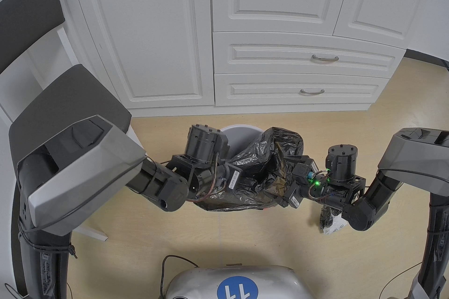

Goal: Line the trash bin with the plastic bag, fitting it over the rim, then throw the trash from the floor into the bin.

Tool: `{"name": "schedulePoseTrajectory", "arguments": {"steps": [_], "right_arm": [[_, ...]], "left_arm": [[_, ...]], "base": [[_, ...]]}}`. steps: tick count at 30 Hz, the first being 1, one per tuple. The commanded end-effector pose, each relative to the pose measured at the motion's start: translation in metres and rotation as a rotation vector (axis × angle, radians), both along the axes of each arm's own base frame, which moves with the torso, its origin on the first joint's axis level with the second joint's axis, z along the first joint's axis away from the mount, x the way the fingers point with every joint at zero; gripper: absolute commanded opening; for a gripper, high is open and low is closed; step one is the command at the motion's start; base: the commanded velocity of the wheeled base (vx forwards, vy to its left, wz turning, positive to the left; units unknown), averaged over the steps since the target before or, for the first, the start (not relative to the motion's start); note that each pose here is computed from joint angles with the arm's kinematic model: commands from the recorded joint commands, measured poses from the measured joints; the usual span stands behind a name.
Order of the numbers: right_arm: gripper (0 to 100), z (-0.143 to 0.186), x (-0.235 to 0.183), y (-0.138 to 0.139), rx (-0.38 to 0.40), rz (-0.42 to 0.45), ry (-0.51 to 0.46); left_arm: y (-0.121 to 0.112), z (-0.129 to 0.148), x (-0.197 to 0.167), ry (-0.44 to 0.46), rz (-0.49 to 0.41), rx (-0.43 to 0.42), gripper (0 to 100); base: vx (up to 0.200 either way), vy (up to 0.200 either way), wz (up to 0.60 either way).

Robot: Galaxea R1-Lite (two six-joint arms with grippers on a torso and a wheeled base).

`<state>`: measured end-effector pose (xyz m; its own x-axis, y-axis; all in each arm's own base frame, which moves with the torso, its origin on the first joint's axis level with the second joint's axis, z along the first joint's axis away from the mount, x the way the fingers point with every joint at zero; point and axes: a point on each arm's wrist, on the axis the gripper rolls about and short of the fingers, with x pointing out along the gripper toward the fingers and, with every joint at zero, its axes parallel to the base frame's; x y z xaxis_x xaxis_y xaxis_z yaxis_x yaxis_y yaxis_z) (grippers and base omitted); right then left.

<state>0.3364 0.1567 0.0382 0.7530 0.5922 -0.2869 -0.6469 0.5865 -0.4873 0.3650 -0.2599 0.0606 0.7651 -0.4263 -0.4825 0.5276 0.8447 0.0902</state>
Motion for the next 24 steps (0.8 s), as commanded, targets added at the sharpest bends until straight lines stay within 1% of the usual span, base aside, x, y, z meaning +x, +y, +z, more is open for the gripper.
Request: {"name": "schedulePoseTrajectory", "arguments": {"steps": [1,2,4,5,9,15,18,21,22,24], "right_arm": [[100,-0.002,0.001,-0.001,-0.002,-0.004,0.002],[100,-0.003,0.002,-0.001,-0.003,-0.004,0.006],[100,-0.006,0.003,0.0,-0.008,-0.004,0.016],[100,-0.011,0.006,0.001,-0.014,-0.004,0.03],[100,-0.019,0.009,0.002,-0.023,-0.004,0.05],[100,-0.027,0.013,0.003,-0.029,-0.01,0.059],[100,-0.033,0.016,0.004,-0.03,-0.012,0.067],[100,-0.034,0.017,0.004,-0.033,-0.014,0.067],[100,-0.034,0.018,0.003,-0.033,-0.016,0.07],[100,-0.035,0.018,0.003,-0.035,-0.016,0.075]], "left_arm": [[0.012,0.016,0.016,-0.055,0.063,-0.024,0],[0.016,0.021,0.022,-0.076,0.095,-0.021,0],[0.021,0.023,0.025,-0.088,0.117,-0.013,0],[0.028,0.025,0.029,-0.101,0.142,0.001,0],[0.036,0.027,0.036,-0.125,0.182,0.001,0],[0.034,0.026,0.048,-0.156,0.23,-0.004,0],[0.032,0.017,0.059,-0.184,0.269,-0.007,0],[0.031,0.013,0.062,-0.186,0.275,-0.006,0],[0.032,0.007,0.07,-0.188,0.285,-0.007,0],[0.033,0.004,0.074,-0.191,0.292,-0.007,0]], "base": [[0.0,0.0,0.0],[0.0,0.0,0.0],[0.0,0.0,0.0],[0.0,0.0,0.0],[0.0,0.0,0.0],[0.0,0.0,0.0],[0.0,0.0,0.0],[0.0,0.0,0.0],[0.0,0.0,0.0],[0.0,0.0,0.0]]}}
